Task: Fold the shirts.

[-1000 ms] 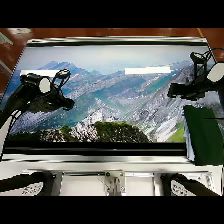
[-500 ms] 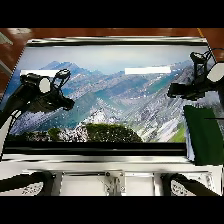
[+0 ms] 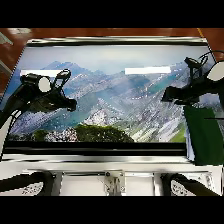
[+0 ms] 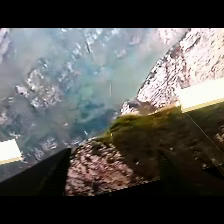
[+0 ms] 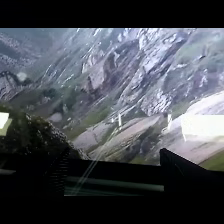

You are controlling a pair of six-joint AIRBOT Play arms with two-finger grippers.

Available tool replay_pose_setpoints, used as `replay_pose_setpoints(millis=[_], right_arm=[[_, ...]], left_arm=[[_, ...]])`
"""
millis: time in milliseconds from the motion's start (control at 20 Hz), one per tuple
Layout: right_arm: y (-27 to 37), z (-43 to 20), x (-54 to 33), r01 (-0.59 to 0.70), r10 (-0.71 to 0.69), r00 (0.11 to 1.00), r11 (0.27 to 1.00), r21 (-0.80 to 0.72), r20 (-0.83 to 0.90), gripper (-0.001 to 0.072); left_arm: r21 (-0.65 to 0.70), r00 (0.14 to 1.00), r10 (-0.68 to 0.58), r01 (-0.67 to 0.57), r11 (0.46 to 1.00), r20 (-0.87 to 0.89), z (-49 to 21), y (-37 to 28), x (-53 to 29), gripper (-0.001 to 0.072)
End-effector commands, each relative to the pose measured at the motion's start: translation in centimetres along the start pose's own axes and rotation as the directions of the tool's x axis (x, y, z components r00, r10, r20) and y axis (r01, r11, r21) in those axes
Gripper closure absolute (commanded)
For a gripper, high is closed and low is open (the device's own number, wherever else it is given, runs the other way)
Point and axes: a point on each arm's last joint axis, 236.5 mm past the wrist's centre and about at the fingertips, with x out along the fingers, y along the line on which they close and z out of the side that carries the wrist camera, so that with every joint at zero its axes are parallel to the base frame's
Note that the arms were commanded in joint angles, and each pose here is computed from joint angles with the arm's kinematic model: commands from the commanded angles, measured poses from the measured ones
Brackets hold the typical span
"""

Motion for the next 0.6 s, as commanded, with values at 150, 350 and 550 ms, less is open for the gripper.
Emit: replay_pose_setpoints(millis=[150, 350, 550], right_arm=[[4.3, -3.2, -0.6, -0.173, 0.18, 0.974, 0.983, 0.062, -0.136, 0.0024], [6.2, -3.0, -1.0, -0.248, 0.261, 0.957, 0.962, 0.111, -0.126, 0.0024], [6.3, -2.3, -1.0, -0.246, 0.264, 0.96, 0.955, 0.168, -0.098, 0.0024]], left_arm=[[-0.246, 0.967, 0.207, -0.167, 0.955, 0.147, 3.3, 11.4, -3.1, -0.0003], [-0.529, 0.909, 0.255, -0.045, 0.847, 0.331, 5.8, 21.8, -5.6, 0.0002], [-0.583, 0.943, 0.248, -0.075, 0.809, 0.223, 4.3, 27.2, -0.3, 0.0002]])
